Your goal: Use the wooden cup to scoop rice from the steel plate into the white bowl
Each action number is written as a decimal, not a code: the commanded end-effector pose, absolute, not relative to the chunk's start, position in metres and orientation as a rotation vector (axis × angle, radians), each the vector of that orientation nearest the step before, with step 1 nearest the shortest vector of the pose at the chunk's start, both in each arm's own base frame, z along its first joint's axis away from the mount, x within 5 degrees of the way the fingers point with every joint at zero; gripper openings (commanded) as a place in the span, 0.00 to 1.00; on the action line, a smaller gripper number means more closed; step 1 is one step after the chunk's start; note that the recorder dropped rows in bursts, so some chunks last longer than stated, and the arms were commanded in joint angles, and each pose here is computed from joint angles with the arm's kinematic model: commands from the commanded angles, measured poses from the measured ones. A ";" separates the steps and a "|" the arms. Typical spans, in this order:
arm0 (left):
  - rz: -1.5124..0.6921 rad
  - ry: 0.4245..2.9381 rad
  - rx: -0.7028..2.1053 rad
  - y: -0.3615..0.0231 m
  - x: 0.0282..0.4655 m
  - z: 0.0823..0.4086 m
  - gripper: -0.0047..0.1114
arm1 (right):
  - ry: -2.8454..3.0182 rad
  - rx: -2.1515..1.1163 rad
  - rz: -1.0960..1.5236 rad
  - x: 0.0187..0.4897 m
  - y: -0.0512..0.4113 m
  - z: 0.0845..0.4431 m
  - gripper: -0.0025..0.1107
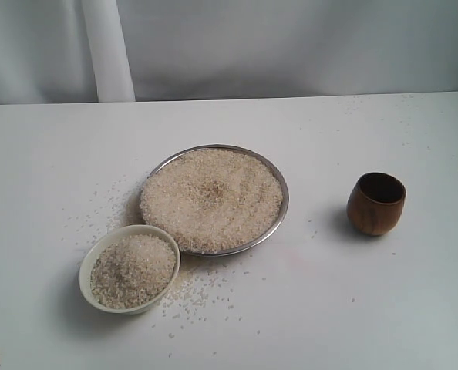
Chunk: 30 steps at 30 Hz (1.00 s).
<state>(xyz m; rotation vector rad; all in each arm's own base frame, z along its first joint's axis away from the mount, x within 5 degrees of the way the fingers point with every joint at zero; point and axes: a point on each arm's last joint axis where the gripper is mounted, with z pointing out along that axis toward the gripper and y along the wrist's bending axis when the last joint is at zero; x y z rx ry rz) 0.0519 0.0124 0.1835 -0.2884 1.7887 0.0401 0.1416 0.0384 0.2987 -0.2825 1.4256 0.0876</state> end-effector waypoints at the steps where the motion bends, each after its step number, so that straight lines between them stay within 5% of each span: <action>1: 0.033 1.791 -0.290 0.012 0.053 0.183 0.04 | 1.356 -0.297 0.074 0.118 0.032 0.308 0.02; 18: 0.033 1.791 -0.290 0.012 0.053 0.183 0.04 | 1.255 -0.289 0.054 0.062 0.016 0.234 0.02; 30: 0.033 1.791 -0.290 0.012 0.053 0.183 0.04 | 1.299 -0.314 0.062 0.052 0.014 0.226 0.02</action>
